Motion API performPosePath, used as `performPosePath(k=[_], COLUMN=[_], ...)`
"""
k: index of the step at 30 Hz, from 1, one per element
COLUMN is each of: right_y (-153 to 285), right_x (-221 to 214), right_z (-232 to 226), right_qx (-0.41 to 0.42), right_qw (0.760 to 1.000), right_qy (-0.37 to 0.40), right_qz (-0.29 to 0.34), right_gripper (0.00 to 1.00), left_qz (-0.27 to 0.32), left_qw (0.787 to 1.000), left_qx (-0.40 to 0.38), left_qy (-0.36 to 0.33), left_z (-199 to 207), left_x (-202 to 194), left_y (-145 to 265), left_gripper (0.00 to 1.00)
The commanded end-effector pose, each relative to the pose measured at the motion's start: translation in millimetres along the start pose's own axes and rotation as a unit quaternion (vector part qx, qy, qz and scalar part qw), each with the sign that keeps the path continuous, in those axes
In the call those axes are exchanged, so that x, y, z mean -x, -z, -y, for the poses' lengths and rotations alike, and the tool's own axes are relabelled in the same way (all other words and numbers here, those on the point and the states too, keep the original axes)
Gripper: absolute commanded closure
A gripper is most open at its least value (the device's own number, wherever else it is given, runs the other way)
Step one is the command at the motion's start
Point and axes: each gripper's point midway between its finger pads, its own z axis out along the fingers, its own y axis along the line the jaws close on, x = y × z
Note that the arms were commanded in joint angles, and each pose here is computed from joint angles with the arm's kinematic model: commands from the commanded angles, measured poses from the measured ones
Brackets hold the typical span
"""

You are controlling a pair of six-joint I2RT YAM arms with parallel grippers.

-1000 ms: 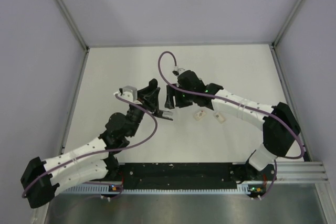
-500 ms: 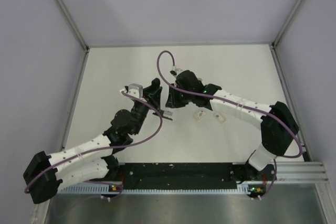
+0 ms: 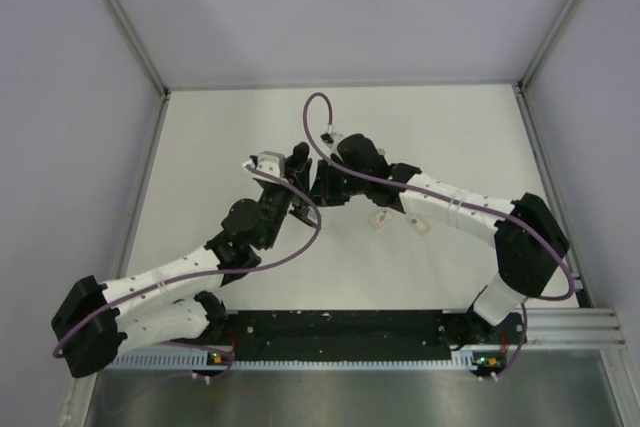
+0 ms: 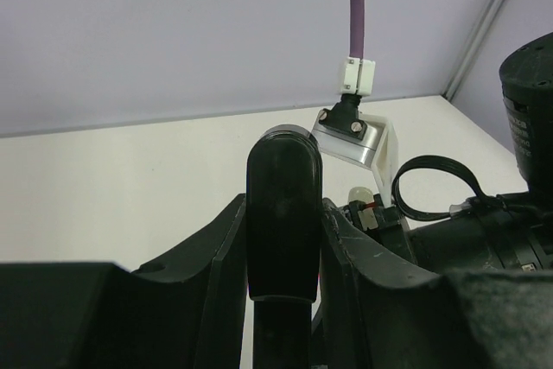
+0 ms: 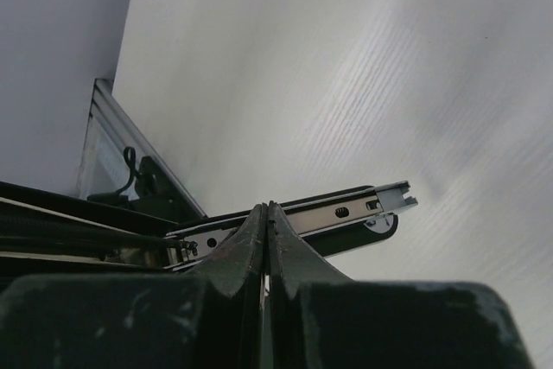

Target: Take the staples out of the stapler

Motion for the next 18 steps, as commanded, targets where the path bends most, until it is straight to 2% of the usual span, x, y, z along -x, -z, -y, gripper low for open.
performPosePath(k=[1,8,18], right_y=[-5,-12,-9], right_x=[-13,-28,-15], right_z=[-21,-31,-56], right_qx=[0.057,0.097,0.158], right_qw=[0.998,0.992,0.982], right_qy=[-0.022,-0.063,-0.101], right_qz=[-0.02,-0.05,-0.036], right_gripper=[1.0,1.0,1.0], left_qz=[0.083,0.088,0.082], left_qw=[0.996,0.996,0.995], left_qx=[0.012,0.017,-0.002], left_qy=[0.025,-0.031,-0.056], left_z=[4,11,30], left_x=[59,68,65], left_y=[-14,-32,-57], left_gripper=[1.0,1.0,1.0])
